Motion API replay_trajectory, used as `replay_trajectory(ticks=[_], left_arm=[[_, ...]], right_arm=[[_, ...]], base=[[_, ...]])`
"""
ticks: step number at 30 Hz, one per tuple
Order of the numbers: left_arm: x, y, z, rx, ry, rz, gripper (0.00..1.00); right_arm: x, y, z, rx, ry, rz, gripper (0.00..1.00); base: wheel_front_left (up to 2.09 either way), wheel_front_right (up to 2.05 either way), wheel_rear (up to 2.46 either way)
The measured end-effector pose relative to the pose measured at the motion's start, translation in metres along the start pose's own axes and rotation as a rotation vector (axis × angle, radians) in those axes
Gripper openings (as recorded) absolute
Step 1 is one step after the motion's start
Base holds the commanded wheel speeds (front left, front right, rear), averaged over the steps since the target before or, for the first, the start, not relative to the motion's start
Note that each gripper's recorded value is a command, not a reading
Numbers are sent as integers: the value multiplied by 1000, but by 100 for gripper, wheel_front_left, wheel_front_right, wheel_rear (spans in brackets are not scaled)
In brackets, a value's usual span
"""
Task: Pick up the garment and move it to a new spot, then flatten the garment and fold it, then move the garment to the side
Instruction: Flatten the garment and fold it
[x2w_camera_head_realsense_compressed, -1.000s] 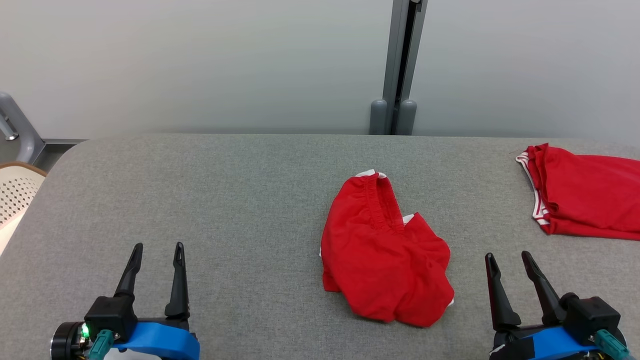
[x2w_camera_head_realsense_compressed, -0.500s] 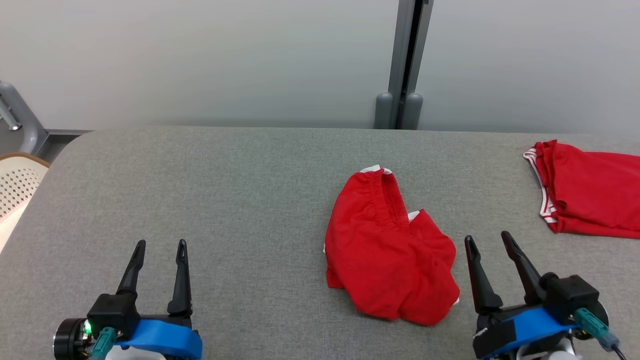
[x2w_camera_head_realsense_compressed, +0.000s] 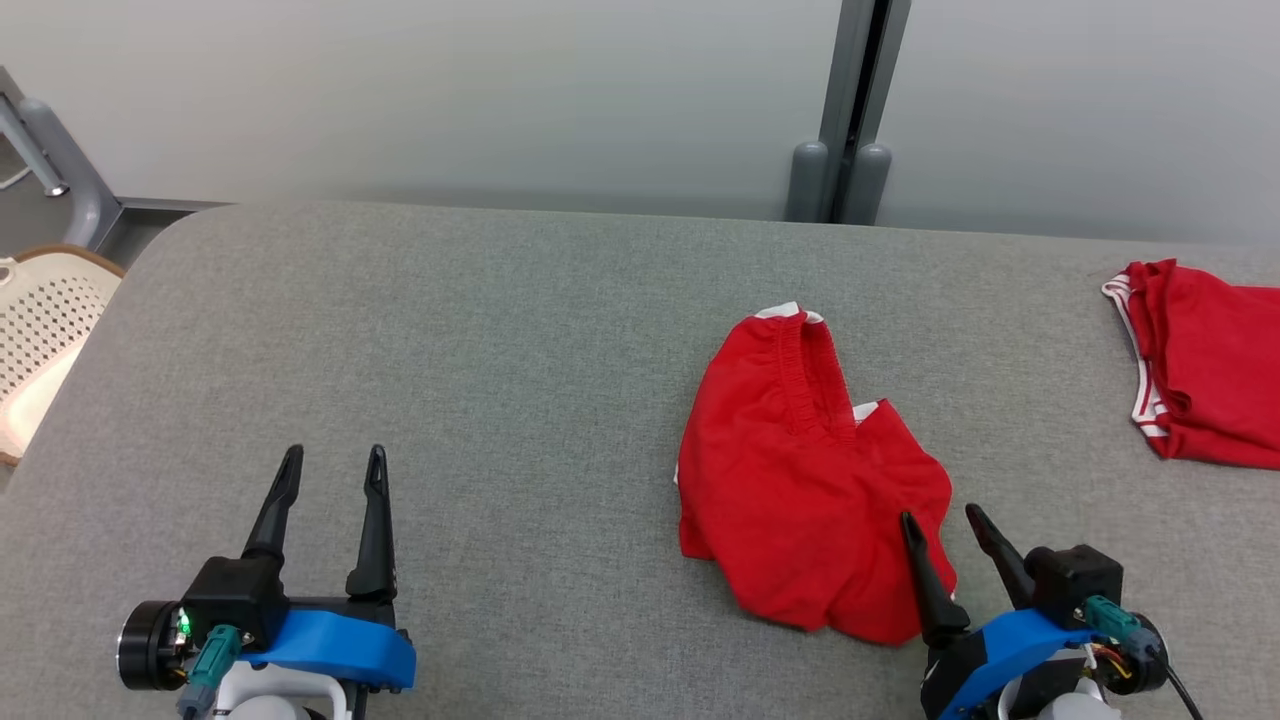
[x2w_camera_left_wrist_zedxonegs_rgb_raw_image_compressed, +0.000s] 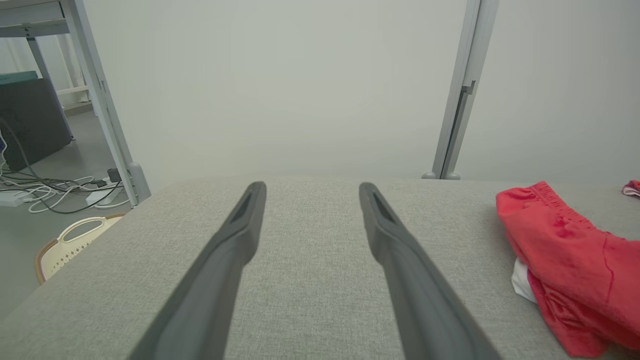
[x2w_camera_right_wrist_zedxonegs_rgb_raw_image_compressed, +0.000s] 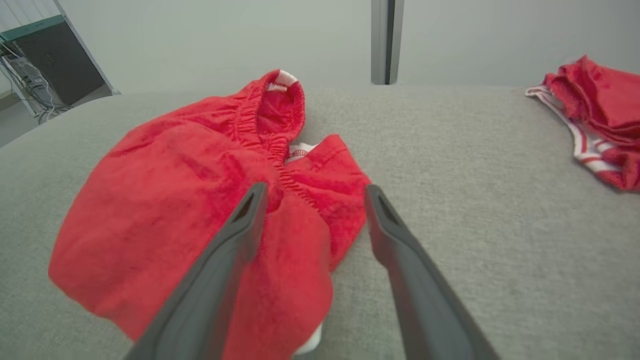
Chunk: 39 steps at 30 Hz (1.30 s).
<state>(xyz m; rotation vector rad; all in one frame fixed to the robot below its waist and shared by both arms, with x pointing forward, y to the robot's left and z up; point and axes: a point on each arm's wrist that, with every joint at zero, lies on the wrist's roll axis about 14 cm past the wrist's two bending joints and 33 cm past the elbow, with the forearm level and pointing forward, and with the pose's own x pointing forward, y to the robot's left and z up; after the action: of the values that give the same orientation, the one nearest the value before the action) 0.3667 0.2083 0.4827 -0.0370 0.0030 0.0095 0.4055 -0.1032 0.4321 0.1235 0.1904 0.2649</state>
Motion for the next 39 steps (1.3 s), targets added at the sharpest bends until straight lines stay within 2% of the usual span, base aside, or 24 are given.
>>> replay_trajectory(ticks=[7,13,14,15,16,22,34,39], left_arm=[[2,5,-4,0,13,16,100],[3,10,-7,-1,21,33,100],[3,11,-7,-2,24,34,100],[3,11,-8,-3,25,33,100],[4,11,-8,-4,26,35,100],[7,8,-7,-5,22,26,100],[8,0,-4,-16,11,8,100],[4,2,0,-18,0,14,100]], right_arm=[[8,9,-40,30,125,24,100],[10,21,-58,60,185,57,100],[11,22,-58,67,188,60,76],[11,23,-59,80,187,59,33],[12,24,-58,86,187,60,0],[17,11,-42,102,132,18,0],[17,-75,41,55,-118,-183,0],[18,-69,69,31,-199,-162,0]], base=[[0,0,0],[0,0,0],[0,0,0],[0,0,0],[0,0,0],[0,0,0],[0,0,0],[0,0,0]])
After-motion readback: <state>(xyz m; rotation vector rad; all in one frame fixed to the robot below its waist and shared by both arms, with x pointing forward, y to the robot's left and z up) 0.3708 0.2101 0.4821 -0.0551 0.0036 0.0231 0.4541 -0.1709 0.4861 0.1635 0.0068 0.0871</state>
